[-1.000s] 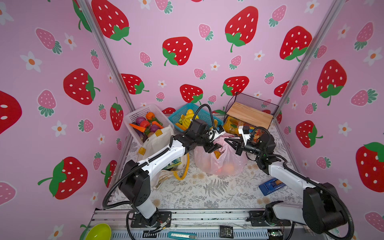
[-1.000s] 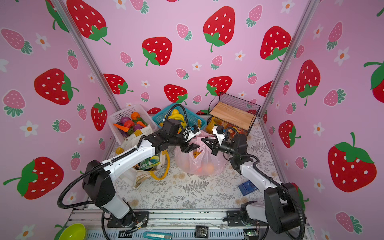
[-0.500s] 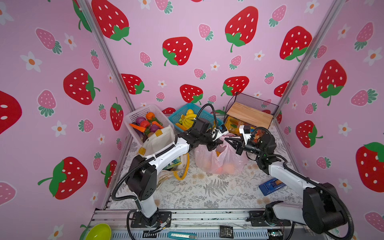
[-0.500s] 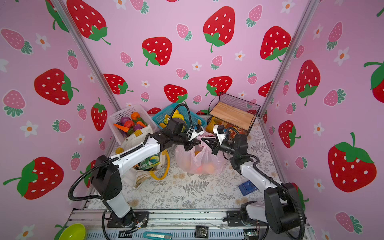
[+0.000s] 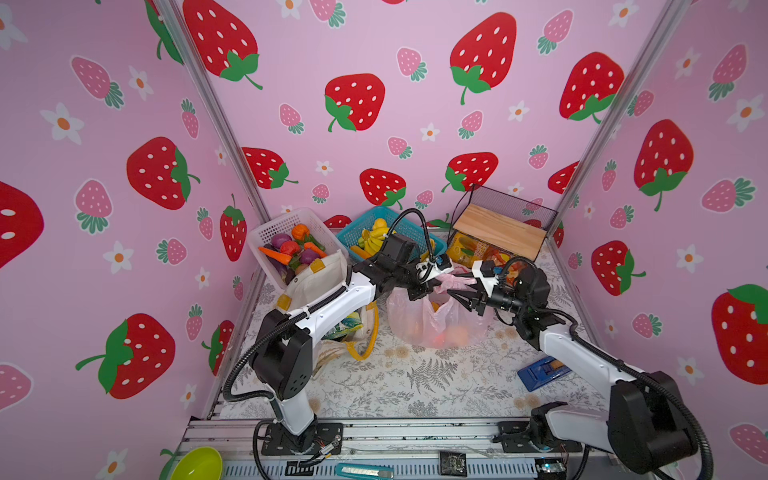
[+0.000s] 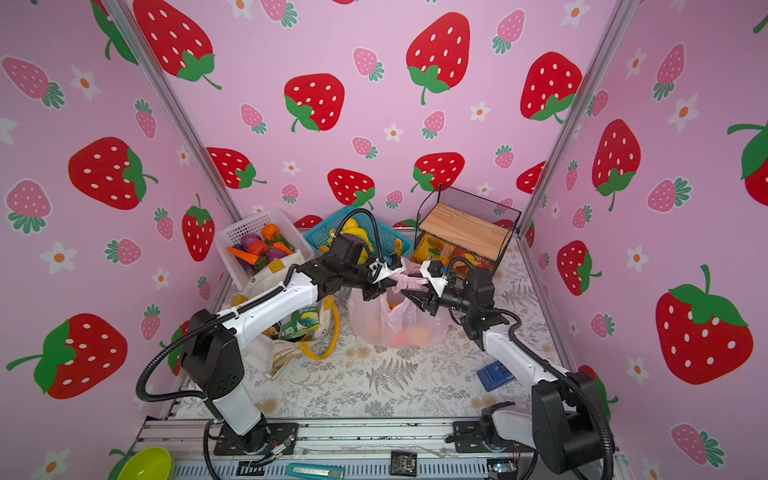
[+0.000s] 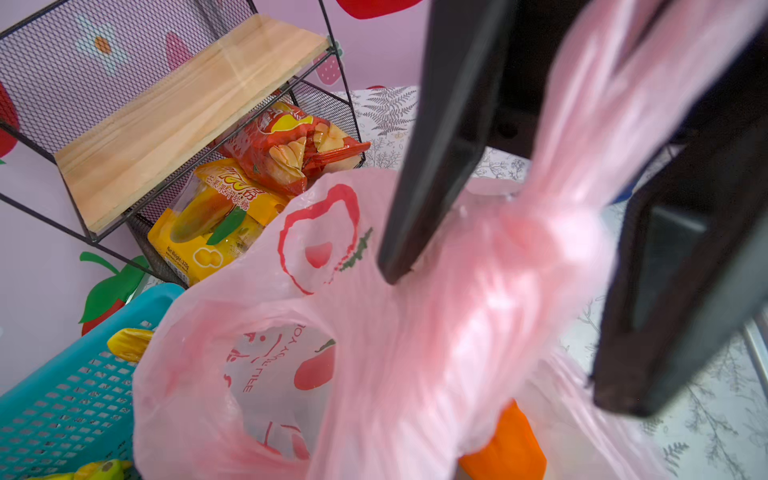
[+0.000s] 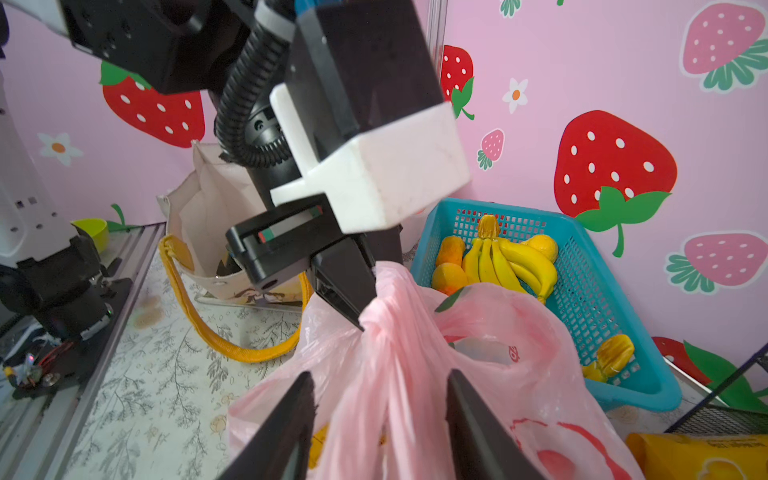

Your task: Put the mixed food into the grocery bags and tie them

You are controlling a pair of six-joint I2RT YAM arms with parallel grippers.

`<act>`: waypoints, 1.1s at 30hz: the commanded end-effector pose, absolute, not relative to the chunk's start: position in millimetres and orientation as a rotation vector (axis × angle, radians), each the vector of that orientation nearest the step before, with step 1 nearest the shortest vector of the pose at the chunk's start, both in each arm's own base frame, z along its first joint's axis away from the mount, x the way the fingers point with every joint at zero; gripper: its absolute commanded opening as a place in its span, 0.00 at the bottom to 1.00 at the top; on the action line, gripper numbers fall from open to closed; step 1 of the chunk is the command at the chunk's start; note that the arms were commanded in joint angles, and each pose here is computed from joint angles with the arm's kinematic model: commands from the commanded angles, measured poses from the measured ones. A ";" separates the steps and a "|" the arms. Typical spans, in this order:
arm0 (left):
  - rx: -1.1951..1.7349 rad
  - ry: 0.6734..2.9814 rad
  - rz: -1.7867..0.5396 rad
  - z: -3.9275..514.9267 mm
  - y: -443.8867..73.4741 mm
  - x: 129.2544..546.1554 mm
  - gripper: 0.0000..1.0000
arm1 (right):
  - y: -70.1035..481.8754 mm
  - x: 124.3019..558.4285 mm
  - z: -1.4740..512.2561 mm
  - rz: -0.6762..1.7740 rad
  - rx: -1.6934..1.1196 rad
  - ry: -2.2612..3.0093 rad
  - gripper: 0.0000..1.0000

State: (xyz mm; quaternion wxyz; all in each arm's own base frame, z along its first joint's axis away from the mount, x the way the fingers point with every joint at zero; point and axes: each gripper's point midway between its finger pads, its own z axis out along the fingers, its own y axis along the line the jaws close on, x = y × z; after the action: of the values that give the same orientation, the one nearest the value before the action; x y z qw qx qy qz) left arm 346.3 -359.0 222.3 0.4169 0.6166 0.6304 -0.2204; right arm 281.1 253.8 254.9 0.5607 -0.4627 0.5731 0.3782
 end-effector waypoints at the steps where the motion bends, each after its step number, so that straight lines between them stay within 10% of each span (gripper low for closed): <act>1: 1.635 1.439 -0.532 250.0 -360.5 339.4 0.00 | 253.4 280.9 263.4 0.791 -1.172 1.273 0.59; 19: 1.739 1.418 -0.582 243.8 -365.0 333.5 0.00 | 268.0 294.7 273.2 0.798 -1.249 1.215 0.66; 33: 1.716 1.459 -0.546 243.8 -362.0 339.4 0.00 | 270.7 301.0 257.8 0.793 -1.255 1.283 0.05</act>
State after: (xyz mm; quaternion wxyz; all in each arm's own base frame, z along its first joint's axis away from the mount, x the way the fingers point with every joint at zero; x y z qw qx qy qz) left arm 337.5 -361.6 225.0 0.3837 0.6760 0.5889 -0.2212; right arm 300.3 271.2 254.1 0.5491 -0.5209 0.5503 0.3526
